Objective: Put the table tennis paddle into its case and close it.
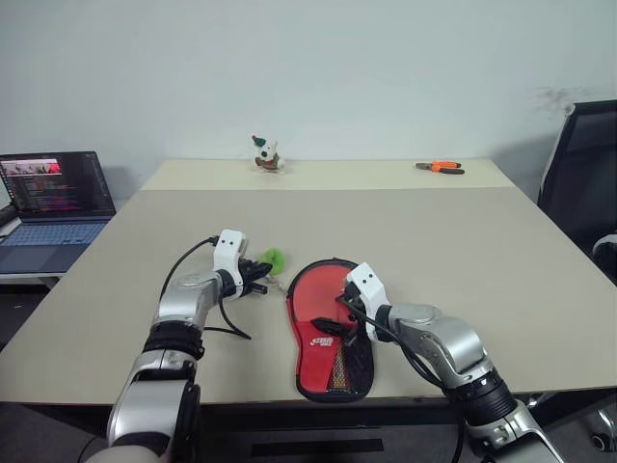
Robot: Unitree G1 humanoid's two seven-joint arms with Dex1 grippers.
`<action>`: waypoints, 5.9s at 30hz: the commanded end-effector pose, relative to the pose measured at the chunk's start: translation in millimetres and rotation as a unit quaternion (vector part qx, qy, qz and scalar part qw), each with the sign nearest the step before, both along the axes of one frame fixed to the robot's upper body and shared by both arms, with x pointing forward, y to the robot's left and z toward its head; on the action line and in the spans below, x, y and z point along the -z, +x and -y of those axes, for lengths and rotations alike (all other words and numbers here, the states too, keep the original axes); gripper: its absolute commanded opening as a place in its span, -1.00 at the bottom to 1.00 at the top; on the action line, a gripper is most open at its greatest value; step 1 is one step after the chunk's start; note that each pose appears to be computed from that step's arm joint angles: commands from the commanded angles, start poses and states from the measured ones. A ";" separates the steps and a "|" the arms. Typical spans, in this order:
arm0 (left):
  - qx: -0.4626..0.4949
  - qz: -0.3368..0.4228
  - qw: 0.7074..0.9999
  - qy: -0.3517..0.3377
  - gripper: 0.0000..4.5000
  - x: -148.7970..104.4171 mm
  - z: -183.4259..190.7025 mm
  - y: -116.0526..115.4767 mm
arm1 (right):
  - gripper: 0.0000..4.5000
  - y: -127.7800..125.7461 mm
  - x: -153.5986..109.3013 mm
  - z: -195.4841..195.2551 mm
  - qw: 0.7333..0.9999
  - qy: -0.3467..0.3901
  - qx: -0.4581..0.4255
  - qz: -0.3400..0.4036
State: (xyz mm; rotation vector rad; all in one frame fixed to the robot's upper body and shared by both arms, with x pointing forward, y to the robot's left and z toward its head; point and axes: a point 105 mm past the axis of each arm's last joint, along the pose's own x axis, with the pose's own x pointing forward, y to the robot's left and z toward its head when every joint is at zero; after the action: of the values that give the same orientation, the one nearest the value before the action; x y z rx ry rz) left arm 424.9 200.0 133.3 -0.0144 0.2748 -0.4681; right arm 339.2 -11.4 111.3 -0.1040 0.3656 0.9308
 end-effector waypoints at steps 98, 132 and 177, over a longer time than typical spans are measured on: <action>0.318 0.455 0.646 0.524 -0.99 -59.9 292.8 -11.9 | 1.00 -80.3 92.0 31.6 0.985 -0.114 0.003 -0.127; 0.432 0.319 0.767 0.350 0.18 -58.9 270.6 -23.7 | 1.00 -44.2 86.4 29.5 0.988 -0.115 0.000 -0.102; 0.418 0.055 0.900 0.113 0.18 8.3 117.8 -34.8 | 1.00 38.0 -56.7 149.3 0.972 -0.184 0.012 0.144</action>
State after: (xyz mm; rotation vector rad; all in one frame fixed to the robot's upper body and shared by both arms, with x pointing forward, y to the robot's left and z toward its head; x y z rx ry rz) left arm 383.1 84.9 110.3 0.3328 0.2628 -1.3011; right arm 373.0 -163.0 158.5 -0.5341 0.3091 0.7927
